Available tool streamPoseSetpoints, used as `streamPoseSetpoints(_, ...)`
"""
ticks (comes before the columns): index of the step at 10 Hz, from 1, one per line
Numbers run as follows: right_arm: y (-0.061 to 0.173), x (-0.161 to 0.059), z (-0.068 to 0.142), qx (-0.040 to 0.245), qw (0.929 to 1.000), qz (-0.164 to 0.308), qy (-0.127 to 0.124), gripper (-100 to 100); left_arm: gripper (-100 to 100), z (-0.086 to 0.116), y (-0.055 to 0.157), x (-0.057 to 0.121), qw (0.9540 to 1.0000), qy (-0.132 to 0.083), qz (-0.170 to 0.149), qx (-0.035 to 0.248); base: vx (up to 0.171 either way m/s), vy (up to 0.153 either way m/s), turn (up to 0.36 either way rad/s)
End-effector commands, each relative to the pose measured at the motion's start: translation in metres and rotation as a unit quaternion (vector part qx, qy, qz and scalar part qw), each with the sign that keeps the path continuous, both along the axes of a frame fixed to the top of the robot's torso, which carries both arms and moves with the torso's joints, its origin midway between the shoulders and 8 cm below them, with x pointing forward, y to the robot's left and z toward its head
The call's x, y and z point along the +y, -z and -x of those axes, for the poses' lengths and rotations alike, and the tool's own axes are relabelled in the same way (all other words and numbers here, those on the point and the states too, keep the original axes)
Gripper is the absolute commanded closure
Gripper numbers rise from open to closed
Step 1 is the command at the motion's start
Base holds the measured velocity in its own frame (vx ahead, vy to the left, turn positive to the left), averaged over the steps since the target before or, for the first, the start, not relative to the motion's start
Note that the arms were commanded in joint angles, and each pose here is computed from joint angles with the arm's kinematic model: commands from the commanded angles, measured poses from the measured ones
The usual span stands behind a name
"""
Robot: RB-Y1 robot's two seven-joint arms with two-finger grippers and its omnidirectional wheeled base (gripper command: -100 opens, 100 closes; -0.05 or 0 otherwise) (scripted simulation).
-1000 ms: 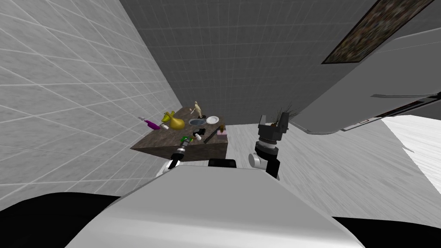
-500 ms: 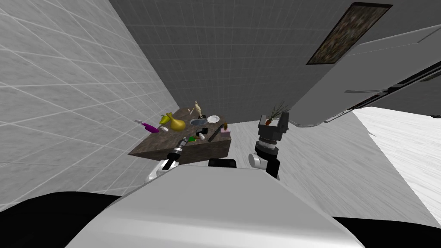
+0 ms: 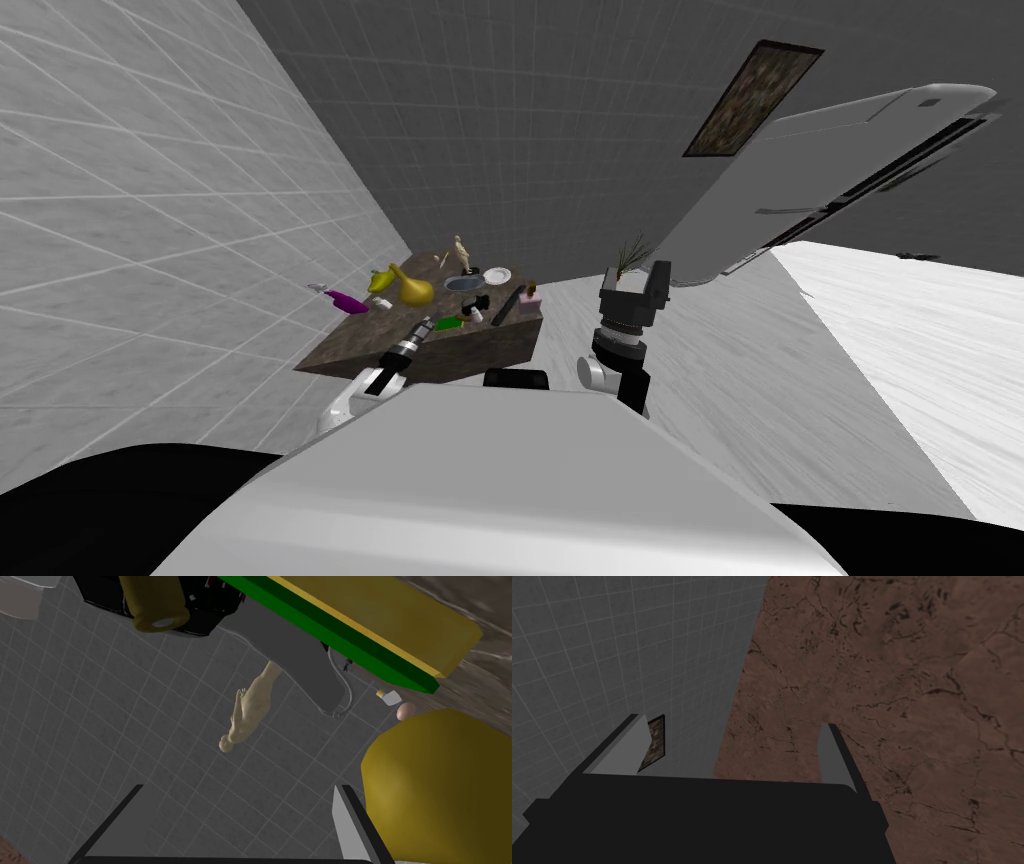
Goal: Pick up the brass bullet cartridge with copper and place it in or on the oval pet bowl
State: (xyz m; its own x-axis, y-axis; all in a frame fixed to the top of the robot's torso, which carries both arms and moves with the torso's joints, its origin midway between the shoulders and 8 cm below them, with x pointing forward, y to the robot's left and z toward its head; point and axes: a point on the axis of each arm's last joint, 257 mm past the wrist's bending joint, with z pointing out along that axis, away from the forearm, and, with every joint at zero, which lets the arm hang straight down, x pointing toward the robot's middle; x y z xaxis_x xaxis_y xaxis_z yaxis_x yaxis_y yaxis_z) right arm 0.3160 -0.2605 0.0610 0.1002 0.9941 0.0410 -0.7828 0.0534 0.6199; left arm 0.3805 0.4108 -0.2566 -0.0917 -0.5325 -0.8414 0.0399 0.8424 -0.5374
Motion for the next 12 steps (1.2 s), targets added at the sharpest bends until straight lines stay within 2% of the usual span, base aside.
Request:
streamPoseSetpoints(1, 0.0, 0.0, 0.0, 0.0, 1.0, 0.0, 0.0, 0, -100, 0.002, -0.004, -0.004, 0.9998, 0.019, 0.001, 0.007, -0.081, 0.177, -0.273)
streamPoseSetpoints(2, 0.0, 0.0, 0.0, 0.0, 1.0, 0.0, 0.0, 0, -100, 0.001, -0.005, -0.002, 0.9997, 0.023, -0.006, 0.009, -0.07, 0.121, -0.128)
streamPoseSetpoints(3, 0.0, 0.0, 0.0, 0.0, 1.0, 0.0, 0.0, 0, -100, 0.002, -0.007, -0.005, 0.9992, 0.036, -0.006, 0.015, -0.052, 0.109, -0.165)
streamPoseSetpoints(4, 0.0, 0.0, 0.0, 0.0, 1.0, 0.0, 0.0, 0, -100, 0.002, -0.008, -0.004, 0.9991, 0.038, -0.009, 0.016, -0.044, 0.086, -0.091)
streamPoseSetpoints(6, 0.0, 0.0, 0.0, 0.0, 1.0, 0.0, 0.0, 0, -100, 0.006, -0.01, -0.01, 0.9975, 0.063, -0.007, 0.031, -0.075, 0.111, -0.258)
streamPoseSetpoints(7, 0.0, 0.0, 0.0, 0.0, 1.0, 0.0, 0.0, 0, -100, 0.005, -0.012, -0.008, 0.9971, 0.067, -0.015, 0.034, -0.079, 0.125, -0.111)
streamPoseSetpoints(11, 0.0, 0.0, 0.0, 0.0, 1.0, 0.0, 0.0, 0, -100, 0.013, -0.012, -0.017, 0.9923, 0.104, -0.012, 0.065, -0.062, 0.093, -0.205)
streamPoseSetpoints(12, 0.0, 0.0, 0.0, 0.0, 1.0, 0.0, 0.0, 0, -100, 0.012, -0.014, -0.015, 0.9915, 0.109, -0.021, 0.068, -0.052, 0.109, -0.113)
